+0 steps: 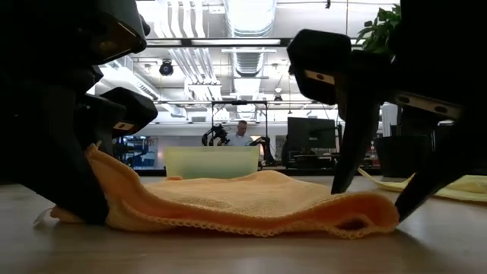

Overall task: Fold microfiber towels
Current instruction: Fold the orange microfiber cloth

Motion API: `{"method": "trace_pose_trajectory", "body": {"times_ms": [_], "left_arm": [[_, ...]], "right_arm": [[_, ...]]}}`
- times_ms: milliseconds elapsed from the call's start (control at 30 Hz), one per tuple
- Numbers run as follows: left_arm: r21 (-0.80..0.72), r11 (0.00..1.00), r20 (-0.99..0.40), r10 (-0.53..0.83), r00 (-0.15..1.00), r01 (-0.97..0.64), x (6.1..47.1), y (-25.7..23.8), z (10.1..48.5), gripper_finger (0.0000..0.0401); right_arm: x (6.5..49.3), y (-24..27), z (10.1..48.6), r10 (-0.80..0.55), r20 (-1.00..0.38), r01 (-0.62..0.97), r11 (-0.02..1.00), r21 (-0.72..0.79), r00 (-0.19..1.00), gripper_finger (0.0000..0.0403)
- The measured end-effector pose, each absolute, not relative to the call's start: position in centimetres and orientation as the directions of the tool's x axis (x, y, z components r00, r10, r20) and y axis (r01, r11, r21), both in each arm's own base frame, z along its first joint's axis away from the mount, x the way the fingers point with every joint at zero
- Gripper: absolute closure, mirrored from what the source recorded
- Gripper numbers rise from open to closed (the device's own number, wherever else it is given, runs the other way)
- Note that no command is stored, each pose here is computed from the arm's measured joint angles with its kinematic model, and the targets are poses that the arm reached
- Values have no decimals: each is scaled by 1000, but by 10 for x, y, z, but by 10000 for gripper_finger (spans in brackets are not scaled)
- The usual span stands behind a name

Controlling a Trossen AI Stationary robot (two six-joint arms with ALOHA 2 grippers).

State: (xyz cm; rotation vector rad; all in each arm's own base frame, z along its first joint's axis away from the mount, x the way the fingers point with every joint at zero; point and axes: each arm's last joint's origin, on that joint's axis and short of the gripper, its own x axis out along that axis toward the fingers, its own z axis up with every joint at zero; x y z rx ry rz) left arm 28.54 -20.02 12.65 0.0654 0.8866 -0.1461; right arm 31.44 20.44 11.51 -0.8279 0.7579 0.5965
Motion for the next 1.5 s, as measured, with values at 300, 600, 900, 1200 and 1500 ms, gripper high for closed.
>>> {"method": "trace_pose_trajectory", "body": {"times_ms": [300, 600, 900, 1200, 1500], "left_arm": [[-11, 987, -762, -113, 638, 162, 282, -201, 136, 398], [-140, 956, -695, -279, 663, 256, 275, -210, 170, 400], [-182, 938, -667, -339, 664, 296, 266, -207, 194, 401], [-151, 954, -679, -289, 674, 258, 266, -201, 191, 401], [-145, 960, -684, -272, 677, 240, 266, -196, 185, 401]], "right_arm": [[313, 202, 127, 150, -821, -722, 579, -379, 552, 384], [297, 187, 176, 323, -790, -687, 709, -162, 520, 394], [302, 148, 207, 549, -704, -660, 736, 153, 450, 395], [312, 127, 205, 540, -693, -607, 773, 184, 478, 395], [314, 125, 204, 534, -682, -598, 782, 174, 500, 395]]}}
